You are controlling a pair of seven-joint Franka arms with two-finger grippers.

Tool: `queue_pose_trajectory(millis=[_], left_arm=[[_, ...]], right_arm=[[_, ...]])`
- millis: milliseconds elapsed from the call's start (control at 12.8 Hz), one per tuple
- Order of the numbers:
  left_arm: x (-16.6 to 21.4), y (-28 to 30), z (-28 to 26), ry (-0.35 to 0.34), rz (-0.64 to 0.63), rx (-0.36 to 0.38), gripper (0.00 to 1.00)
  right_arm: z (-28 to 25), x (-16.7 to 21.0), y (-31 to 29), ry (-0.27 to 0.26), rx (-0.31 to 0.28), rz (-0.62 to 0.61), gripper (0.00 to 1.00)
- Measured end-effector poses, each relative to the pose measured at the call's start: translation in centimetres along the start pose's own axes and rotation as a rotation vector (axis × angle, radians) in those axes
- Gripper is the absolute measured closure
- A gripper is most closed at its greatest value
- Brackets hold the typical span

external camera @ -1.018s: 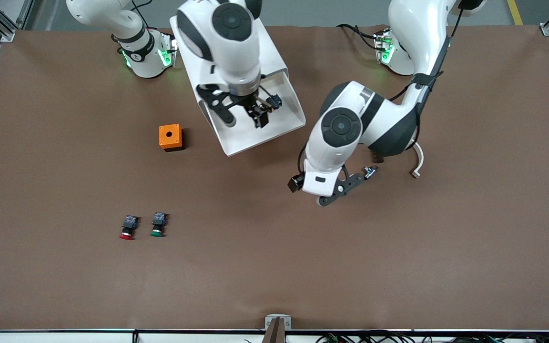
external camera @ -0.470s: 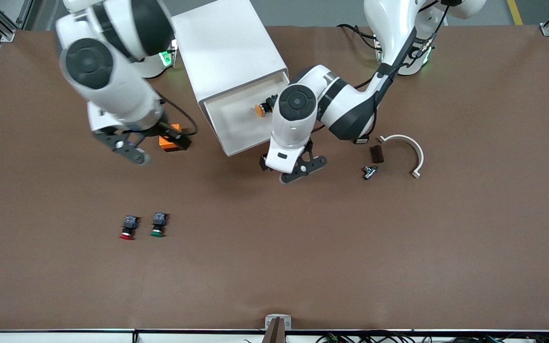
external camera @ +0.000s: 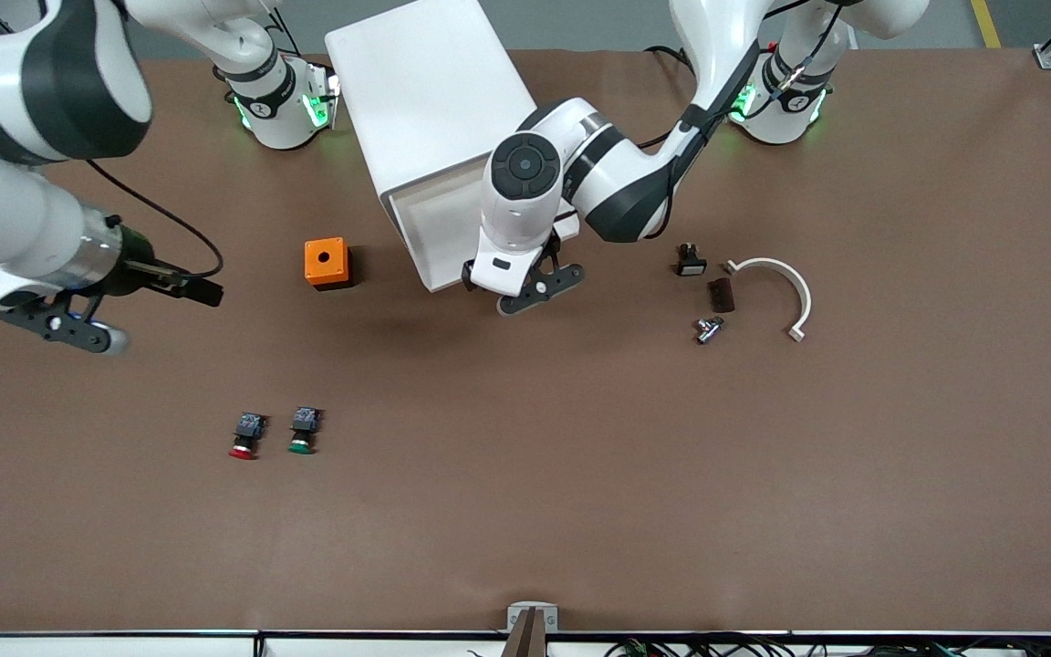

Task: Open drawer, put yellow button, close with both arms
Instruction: 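Push the drawer shut with the left gripper while the right gripper withdraws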

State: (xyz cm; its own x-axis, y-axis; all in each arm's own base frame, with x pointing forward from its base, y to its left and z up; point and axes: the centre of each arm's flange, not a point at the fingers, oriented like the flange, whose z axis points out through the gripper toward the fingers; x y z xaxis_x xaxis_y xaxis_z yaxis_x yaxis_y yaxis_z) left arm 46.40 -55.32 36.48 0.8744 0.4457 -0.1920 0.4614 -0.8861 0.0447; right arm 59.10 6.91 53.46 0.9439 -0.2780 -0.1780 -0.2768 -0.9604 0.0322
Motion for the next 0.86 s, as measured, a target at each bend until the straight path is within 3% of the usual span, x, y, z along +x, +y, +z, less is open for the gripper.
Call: queue_pose_trajectory(millis=[313,627,862], left_arm=[[-3.2,0.5,1.0,-0.072,-0.036,-0.001,0.00],[-7.4,0.5,3.3,-0.153,-0.084,0.029,0.00],[-8.0,0.4,4.0,-0.222,-0.130,0.033,0.00]], right_arm=[[-0.6,1.1,3.9,-0.016,0.007,-0.121,0.00],[-5.0,0.8,7.7,0.022,-0.033,-0.253,0.00],[-4.9,0.8,9.4,-0.016,-0.034,-0.264,0.00]])
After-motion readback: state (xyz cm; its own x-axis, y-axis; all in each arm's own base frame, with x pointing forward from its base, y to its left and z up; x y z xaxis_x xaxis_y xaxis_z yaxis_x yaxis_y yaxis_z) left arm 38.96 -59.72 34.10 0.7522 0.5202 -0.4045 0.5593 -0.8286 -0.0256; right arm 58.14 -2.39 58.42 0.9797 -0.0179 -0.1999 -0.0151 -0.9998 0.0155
